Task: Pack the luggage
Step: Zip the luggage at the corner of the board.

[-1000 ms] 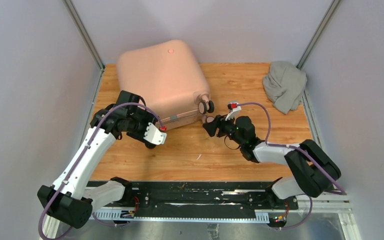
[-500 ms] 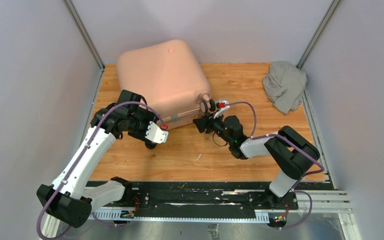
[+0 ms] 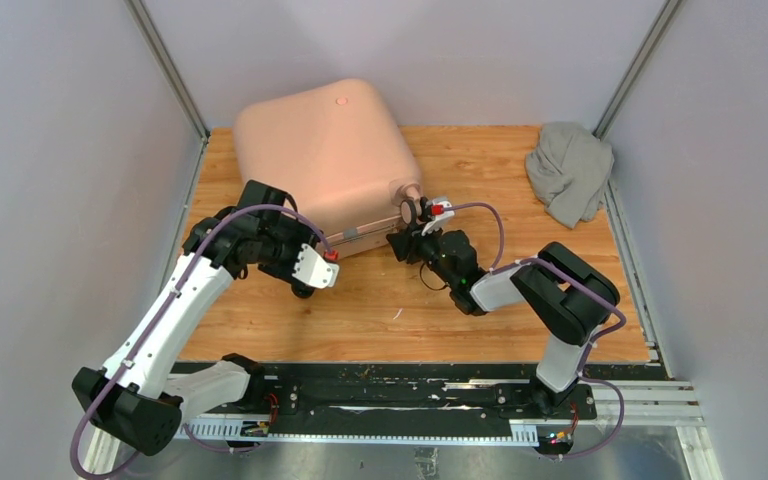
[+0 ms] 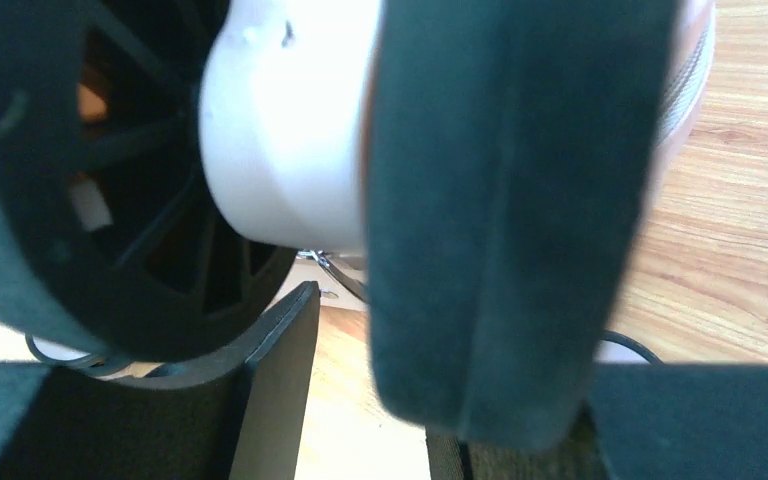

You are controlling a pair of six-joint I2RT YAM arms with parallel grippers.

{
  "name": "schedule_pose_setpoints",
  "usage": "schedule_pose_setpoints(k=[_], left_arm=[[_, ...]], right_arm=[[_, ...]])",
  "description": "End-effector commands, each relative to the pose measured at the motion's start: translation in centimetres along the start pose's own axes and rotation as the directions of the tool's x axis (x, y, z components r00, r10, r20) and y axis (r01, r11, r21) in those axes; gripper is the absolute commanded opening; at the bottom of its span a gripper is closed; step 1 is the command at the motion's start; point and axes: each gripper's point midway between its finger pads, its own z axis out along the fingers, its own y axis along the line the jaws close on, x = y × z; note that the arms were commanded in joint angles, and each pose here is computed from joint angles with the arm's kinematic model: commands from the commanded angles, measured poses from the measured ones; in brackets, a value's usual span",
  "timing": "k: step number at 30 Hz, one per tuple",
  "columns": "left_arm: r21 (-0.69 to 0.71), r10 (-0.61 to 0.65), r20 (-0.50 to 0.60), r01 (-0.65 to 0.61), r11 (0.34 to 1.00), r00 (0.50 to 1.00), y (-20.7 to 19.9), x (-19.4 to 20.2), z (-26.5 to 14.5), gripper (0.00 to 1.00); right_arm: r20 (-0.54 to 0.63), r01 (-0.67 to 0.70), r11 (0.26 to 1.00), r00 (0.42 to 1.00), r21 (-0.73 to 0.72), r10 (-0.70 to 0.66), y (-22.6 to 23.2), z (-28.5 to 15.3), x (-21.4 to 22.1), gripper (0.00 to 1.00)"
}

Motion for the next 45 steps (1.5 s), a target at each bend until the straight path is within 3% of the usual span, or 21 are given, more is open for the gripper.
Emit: schedule_pose_setpoints(k=[1, 8, 17, 22, 26, 28, 32, 39, 42, 43, 45], left_arm=[[-0.232, 0.076, 0.031, -0.067, 0.970, 0.997, 5.9, -2.1, -3.3, 0.00], [-0.204, 0.090, 0.028, -0.083, 0.975, 0.996, 5.8, -2.8, -2.4, 0.00], [-0.178, 0.092, 0.018, -0.087, 0.980, 0.996, 5.8, -3.7, -1.7, 0.00], [-0.167, 0.073, -0.057, -0.081, 0.983, 0.996, 4.9, -2.2, -1.8, 0.00], [-0.028, 0.139, -0.145, -0.144, 0.989, 0.980, 1.1, -0.3, -1.8, 0.00], [0.068, 0.156, -0.201, -0.145, 0.987, 0.967, -0.9, 1.4, -2.2, 0.07], [0.200, 0.186, -0.227, -0.141, 0.970, 0.956, -3.9, 3.8, -3.2, 0.39], [0.335, 0.313, -0.218, -0.230, 0.914, 0.924, -6.3, 5.0, -2.8, 0.56], [0.319, 0.309, -0.165, -0.245, 0.915, 0.937, -5.8, 4.2, -1.9, 0.68], [0.292, 0.294, -0.144, -0.243, 0.925, 0.945, -5.1, 3.7, -1.6, 0.76], [0.199, 0.266, -0.112, -0.241, 0.950, 0.957, -3.0, 2.7, -1.0, 0.82]], right_arm=[[0.104, 0.000, 0.999, 0.995, -0.042, 0.005, 1.6, 1.1, -2.7, 0.43], [0.142, -0.043, 0.999, 0.989, 0.001, 0.043, 1.2, 1.2, -3.6, 0.32], [0.189, -0.127, 0.992, 0.974, 0.008, 0.124, 1.3, 1.3, -4.5, 0.04], [0.162, -0.130, 0.992, 0.978, -0.004, 0.129, 1.6, 1.1, -3.5, 0.00], [0.146, -0.134, 0.991, 0.980, -0.011, 0.134, 1.7, 0.9, -2.6, 0.00], [0.142, -0.136, 0.991, 0.980, -0.020, 0.137, 1.9, 0.9, -2.5, 0.00], [0.133, -0.135, 0.990, 0.981, -0.028, 0.137, 2.1, 0.9, -2.5, 0.00], [0.129, -0.137, 0.990, 0.982, -0.038, 0.141, 2.4, 0.9, -2.5, 0.00], [0.132, -0.138, 0.989, 0.981, -0.043, 0.143, 2.5, 0.8, -2.7, 0.00], [0.129, -0.139, 0.989, 0.981, -0.044, 0.144, 2.5, 0.8, -2.6, 0.00], [0.133, -0.143, 0.989, 0.980, -0.047, 0.148, 2.5, 0.8, -2.7, 0.00]])
